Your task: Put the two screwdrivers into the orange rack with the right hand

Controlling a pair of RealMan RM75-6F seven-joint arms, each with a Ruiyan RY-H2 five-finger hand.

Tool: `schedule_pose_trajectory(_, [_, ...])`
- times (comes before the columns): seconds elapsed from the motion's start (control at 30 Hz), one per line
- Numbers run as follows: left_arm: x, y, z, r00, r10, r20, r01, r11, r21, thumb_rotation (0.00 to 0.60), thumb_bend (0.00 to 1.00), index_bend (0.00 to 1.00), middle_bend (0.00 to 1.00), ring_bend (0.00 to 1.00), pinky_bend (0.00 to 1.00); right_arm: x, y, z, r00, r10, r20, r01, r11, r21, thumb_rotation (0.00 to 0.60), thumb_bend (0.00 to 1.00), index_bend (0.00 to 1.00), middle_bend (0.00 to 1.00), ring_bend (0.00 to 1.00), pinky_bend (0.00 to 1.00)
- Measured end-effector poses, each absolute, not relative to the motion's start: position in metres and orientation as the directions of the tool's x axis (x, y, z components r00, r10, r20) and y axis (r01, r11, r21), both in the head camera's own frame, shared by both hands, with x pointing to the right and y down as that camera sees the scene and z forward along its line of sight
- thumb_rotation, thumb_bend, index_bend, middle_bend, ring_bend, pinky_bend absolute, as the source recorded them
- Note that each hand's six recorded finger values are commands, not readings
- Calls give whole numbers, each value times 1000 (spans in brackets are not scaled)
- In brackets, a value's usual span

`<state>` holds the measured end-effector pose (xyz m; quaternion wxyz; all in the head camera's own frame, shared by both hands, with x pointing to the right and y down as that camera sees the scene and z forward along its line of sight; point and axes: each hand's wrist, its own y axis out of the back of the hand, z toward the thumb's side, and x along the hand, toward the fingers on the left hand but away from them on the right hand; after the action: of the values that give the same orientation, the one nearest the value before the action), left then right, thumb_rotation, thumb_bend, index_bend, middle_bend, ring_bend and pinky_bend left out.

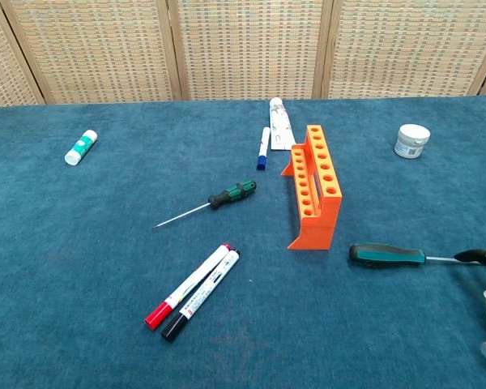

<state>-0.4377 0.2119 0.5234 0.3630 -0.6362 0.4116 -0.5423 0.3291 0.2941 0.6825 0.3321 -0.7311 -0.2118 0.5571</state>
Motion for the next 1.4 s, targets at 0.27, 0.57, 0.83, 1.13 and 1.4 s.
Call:
schedule_pose_trajectory(0.27, [-438,212,524,73,-916,394,-128,-400,-907,600,0,0,0,0,0,324,283,661,313,723,-616,35,-656,-754,600,415,593,73,0,7])
schedule_pose_trajectory(0.57, [-439,210,526,65,-914,401,-126,-406,-905,600,0,0,0,0,0,327,251,622,344,785,-516,224,-602,-767,600,415,593,93,0,45])
schedule_pose_trajectory(0.83, [-438,207,533,54,-907,417,-116,-421,-900,600,0,0,0,0,0,336,188,586,354,810,-468,380,-582,-719,600,424,594,103,0,53])
schedule_pose_trajectory(1.13, [-438,203,538,43,-901,431,-114,-433,-894,600,0,0,0,0,0,321,131,567,380,799,-466,550,-600,-582,600,440,593,149,0,74])
schedule_pose_trajectory(1.4, [-438,199,543,32,-896,442,-106,-443,-890,600,0,0,0,0,0,285,85,567,433,761,-483,635,-638,-436,600,443,594,162,0,76])
